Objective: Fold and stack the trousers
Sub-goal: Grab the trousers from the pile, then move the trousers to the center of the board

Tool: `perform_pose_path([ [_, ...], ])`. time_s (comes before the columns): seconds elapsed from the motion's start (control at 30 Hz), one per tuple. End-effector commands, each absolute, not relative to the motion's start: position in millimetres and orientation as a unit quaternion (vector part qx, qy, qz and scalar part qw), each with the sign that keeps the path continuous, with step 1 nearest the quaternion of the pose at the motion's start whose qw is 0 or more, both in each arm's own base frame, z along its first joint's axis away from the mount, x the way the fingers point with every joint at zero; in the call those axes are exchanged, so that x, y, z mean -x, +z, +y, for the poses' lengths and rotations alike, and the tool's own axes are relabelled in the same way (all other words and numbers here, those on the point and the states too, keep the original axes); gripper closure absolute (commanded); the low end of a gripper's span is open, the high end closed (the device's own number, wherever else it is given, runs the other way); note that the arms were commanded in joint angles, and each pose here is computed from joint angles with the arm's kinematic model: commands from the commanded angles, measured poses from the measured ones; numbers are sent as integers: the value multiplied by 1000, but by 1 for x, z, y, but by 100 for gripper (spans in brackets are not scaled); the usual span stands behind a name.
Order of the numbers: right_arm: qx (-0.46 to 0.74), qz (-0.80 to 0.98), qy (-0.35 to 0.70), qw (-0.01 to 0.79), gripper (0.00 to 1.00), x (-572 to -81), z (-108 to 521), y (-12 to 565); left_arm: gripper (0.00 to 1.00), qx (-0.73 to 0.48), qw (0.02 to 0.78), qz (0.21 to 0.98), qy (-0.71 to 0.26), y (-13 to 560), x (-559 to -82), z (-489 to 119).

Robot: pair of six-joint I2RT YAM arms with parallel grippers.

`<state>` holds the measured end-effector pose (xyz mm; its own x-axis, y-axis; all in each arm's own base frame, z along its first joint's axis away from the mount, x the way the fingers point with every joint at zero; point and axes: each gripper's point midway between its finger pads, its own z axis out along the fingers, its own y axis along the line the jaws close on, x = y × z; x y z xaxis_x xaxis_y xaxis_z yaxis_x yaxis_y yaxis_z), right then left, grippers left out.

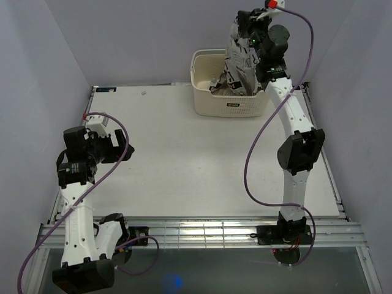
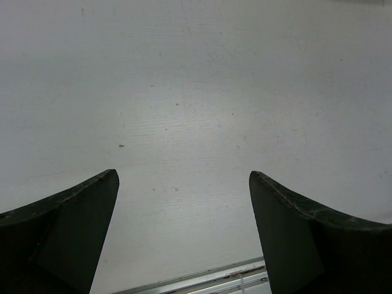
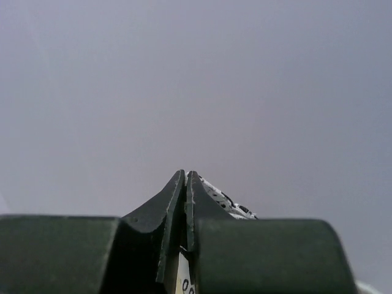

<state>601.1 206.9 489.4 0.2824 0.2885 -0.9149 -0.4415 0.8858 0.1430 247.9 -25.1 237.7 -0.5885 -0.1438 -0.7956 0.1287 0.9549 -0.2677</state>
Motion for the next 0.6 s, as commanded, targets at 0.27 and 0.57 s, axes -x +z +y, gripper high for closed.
perform_pose_path([
  [0.27,40,153,162,974,92,-353,115,777,2,16,491,861,-130,255,-243,-18],
  [0.57,66,-4,137,988,92,-190,81,841,2,26,505,855,-114,260,-239,-12],
])
